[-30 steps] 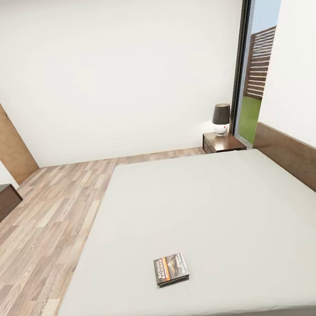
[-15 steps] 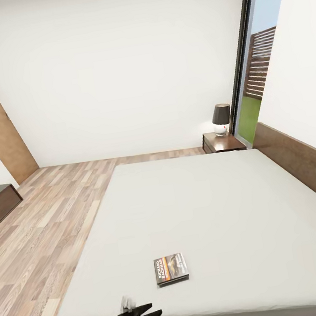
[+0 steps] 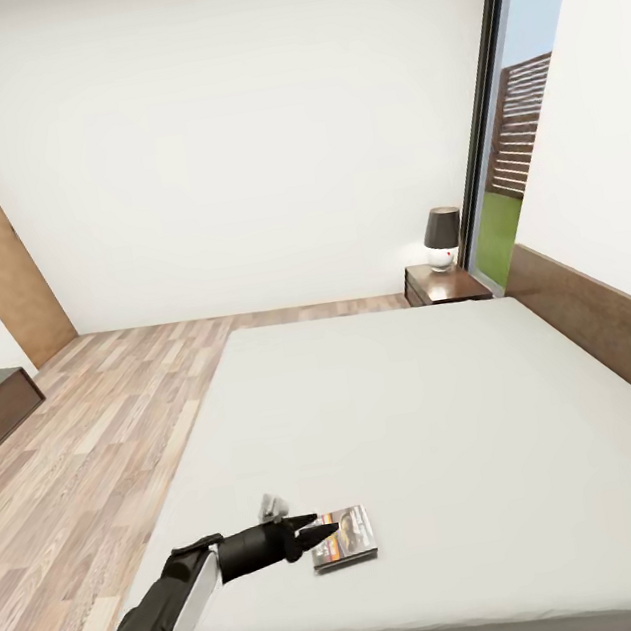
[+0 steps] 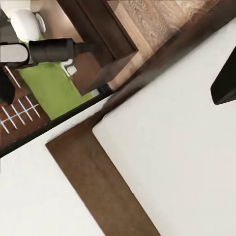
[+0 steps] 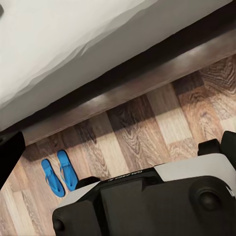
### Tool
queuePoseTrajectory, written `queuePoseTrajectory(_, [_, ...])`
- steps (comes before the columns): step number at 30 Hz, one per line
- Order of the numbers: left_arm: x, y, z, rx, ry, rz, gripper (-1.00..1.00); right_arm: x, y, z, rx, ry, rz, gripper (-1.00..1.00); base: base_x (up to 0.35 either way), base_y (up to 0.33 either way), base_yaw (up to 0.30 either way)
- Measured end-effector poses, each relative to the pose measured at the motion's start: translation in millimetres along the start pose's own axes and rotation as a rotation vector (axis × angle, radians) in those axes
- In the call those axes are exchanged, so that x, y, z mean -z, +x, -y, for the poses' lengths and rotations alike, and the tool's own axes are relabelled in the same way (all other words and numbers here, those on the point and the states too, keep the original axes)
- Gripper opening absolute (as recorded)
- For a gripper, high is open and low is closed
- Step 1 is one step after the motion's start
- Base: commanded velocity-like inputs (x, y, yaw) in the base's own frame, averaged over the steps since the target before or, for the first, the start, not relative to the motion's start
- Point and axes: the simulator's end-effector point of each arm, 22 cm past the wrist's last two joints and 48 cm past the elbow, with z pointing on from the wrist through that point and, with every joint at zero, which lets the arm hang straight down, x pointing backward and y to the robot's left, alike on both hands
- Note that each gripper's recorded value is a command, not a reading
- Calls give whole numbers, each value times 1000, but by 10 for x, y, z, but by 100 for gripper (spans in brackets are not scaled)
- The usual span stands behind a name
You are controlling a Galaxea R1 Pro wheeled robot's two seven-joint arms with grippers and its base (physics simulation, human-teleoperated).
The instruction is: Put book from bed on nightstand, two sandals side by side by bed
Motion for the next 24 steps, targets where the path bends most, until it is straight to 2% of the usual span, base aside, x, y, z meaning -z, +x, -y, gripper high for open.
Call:
queuePoseTrajectory(2, [-69,-185,2,-18,-37,6,100,-1,3,-2,0,0,-1,100,0,0,0])
queuePoseTrajectory(3, [-213,-477,-17,-35,-114,20,100,0,2,0,1,0,-1,100,0,0,0])
queuePoseTrajectory(6, [-386,-835,-11,-63,-192,47,100,-1,4,-1,1,0,-1,100,0,0,0])
queuePoseTrajectory(8, [-496,-1195,-37,-90,-282,79,100,-1,4,-1,1,0,-1,100,0,0,0])
queuePoseTrajectory(10, [-541,-1351,-55,-98,-332,91,100,0,3,0,1,0,-1,100,0,0,0])
queuePoseTrajectory(12, [-649,-1546,-68,-95,-427,112,100,-2,5,-3,1,0,-1,100,0,0,0])
queuePoseTrajectory(14, [-700,-1627,-72,-92,-481,123,100,-2,5,-2,1,0,-1,100,0,0,0])
queuePoseTrajectory(15, [-716,-1712,-95,-90,-541,137,100,-2,6,-3,1,0,-1,100,0,0,0])
queuePoseTrajectory(17, [-690,-1801,-146,-89,-611,151,100,-3,6,-4,1,0,-2,100,0,0,0])
queuePoseTrajectory(18, [-623,-1861,-224,-90,-678,160,100,-3,7,-5,1,-1,-2,100,0,0,0])
queuePoseTrajectory(20, [-503,-1908,-349,-76,-758,173,100,-3,7,-5,1,0,-2,100,0,0,0])
queuePoseTrajectory(24, [-418,-1950,-437,-47,-812,203,100,-2,5,-3,1,0,-1,100,0,0,0])
